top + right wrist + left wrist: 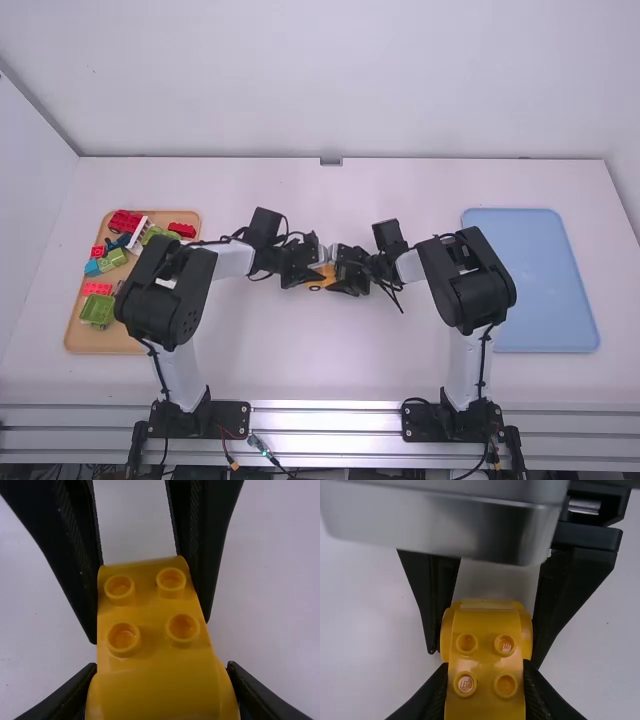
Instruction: Assemble lego blocks to make yellow taxi
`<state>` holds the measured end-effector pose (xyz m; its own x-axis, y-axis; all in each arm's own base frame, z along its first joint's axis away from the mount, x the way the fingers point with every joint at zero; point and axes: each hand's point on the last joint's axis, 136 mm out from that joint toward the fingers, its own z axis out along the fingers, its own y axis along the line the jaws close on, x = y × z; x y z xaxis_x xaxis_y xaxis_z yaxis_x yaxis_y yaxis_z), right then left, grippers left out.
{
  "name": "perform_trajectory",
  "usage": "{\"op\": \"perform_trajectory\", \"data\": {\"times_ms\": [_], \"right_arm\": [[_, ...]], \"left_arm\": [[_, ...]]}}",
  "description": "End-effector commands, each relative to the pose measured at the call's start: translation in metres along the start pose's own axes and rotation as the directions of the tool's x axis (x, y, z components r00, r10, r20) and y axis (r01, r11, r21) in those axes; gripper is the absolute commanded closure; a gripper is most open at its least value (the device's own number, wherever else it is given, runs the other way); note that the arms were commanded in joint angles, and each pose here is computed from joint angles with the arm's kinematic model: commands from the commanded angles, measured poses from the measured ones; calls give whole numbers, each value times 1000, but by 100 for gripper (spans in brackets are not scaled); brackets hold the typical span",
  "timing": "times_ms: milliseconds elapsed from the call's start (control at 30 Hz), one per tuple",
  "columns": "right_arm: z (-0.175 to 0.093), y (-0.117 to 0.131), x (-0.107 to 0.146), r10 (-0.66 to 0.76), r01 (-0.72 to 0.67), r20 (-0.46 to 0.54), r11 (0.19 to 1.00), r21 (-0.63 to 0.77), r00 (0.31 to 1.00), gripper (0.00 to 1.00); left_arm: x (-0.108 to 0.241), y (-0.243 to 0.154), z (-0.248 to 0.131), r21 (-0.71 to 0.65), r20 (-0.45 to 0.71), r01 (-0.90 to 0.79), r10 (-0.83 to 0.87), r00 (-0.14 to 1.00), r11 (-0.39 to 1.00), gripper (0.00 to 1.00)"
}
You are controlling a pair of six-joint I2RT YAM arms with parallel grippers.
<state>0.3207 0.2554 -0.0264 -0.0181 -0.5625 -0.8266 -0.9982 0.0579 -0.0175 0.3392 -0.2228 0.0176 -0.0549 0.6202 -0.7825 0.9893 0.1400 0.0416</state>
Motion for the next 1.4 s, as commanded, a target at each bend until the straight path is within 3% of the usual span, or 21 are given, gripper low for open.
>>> {"op": "perform_trajectory", "data": {"times_ms": [0, 500, 600, 900, 1367], "right_arm": [[12, 8, 14, 47, -48, -64, 999, -9, 997, 54], [12, 9, 14, 50, -51, -66, 999, -10, 997, 54], [12, 9, 14, 50, -51, -66, 999, -10, 997, 54], [12, 9, 14, 50, -51, -66, 999, -10, 997, 54], [12, 9, 14, 50, -51, -66, 999, -10, 997, 54]], "left_arm": [[50, -19, 19, 3, -189, 87, -85, 978, 996, 85], [36, -12, 11, -24, -166, 55, -58, 984, 998, 80], [34, -10, 11, -30, -160, 47, -51, 986, 998, 74], [32, -8, 11, -36, -155, 40, -45, 987, 999, 72], [8, -4, 2, -46, -90, -1, -4, 996, 999, 61]]}}
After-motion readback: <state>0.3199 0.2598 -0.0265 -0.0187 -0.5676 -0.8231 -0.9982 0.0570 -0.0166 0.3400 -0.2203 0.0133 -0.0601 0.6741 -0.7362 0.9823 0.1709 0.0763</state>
